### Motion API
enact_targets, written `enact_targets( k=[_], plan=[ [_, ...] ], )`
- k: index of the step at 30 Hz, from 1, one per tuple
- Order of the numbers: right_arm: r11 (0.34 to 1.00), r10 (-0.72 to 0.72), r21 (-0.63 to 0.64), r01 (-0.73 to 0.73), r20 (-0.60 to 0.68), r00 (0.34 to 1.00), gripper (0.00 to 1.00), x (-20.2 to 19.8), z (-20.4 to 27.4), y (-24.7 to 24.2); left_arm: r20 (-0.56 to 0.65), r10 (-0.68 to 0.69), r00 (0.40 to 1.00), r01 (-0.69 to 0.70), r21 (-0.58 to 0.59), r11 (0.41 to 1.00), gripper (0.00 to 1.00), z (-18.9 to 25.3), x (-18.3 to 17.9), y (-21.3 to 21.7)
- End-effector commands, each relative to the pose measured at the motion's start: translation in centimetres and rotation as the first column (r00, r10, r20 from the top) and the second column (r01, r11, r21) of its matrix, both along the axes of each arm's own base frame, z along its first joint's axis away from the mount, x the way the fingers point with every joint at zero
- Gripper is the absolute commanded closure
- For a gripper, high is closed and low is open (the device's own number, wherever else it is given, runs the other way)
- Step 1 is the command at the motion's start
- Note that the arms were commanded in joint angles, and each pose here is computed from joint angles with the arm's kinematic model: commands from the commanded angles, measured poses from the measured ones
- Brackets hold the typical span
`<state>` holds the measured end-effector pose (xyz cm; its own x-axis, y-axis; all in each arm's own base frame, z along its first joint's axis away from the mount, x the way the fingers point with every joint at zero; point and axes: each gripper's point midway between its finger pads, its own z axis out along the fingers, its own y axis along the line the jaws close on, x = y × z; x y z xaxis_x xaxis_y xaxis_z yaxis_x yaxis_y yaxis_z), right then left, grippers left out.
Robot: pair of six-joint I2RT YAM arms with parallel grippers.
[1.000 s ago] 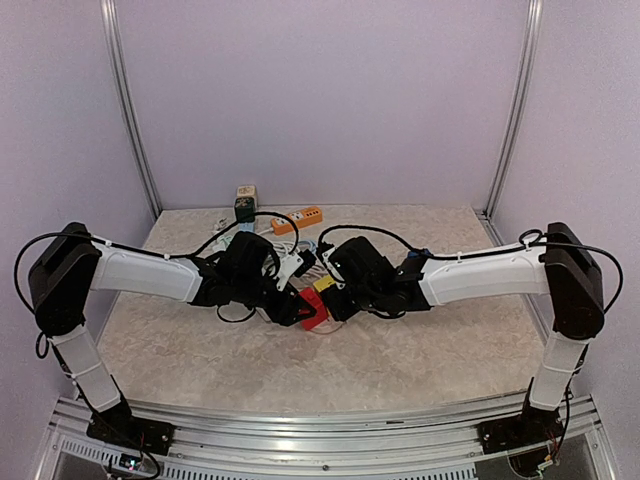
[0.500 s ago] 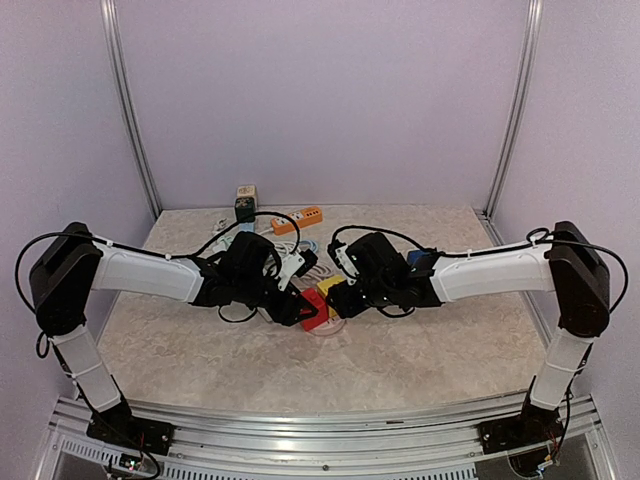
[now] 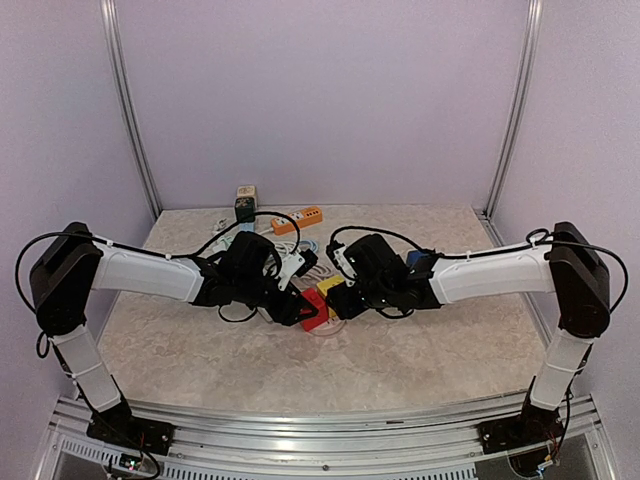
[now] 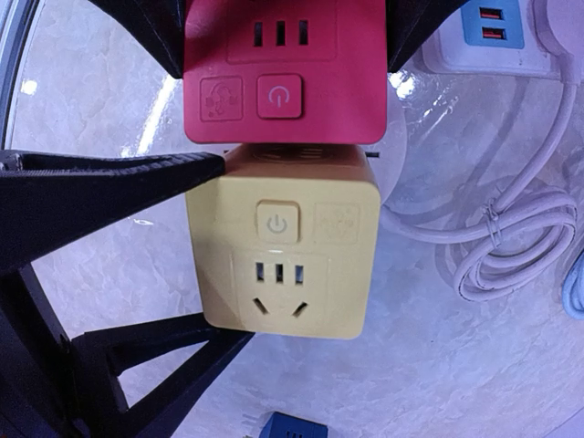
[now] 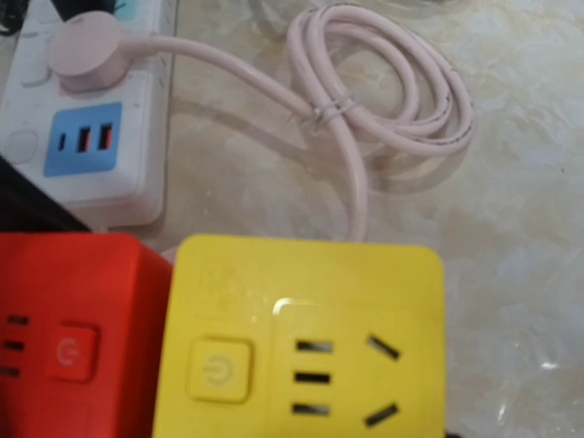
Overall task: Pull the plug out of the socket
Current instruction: Remove the plug from the socket.
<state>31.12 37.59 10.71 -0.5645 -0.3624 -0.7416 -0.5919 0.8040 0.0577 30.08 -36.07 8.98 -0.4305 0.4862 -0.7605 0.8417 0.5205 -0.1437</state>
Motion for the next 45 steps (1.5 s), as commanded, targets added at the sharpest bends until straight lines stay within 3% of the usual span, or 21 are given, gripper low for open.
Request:
enact_targets(
  k=[1, 12, 21, 33, 45],
  plan=[
    [0.999, 0.000, 0.037, -0.003, 0.096, 0.995, 1.00, -0.2, 4.0, 1.1, -0.109, 0.012, 0.994, -0.001, 0.099, 0.995, 0.79, -3.7, -1.5, 1.2],
    [0.997, 0.025, -0.072, -0.013, 0.161, 0.987, 1.00, -1.1, 3.9, 1.9, -0.115, 0.013, 0.993, -0.001, 0.102, 0.995, 0.79, -3.8, -1.5, 1.3],
    [1.000, 0.013, -0.018, -0.011, 0.142, 0.990, 1.00, -1.2, 4.4, 2.1, -0.119, 0.013, 0.993, -0.001, 0.106, 0.994, 0.79, -4.0, -1.5, 1.3],
    [0.980, -0.015, 0.201, 0.008, 0.033, 0.999, 1.00, -0.2, 5.6, 0.3, -0.127, 0.015, 0.992, -0.001, 0.110, 0.994, 0.80, -4.3, -1.8, 1.5],
    [0.989, -0.006, 0.149, -0.003, 0.063, 0.998, 1.00, -0.4, 5.4, 0.4, -0.137, 0.010, 0.991, 0.005, 0.110, 0.994, 0.80, -4.3, -1.8, 1.4]
  ],
)
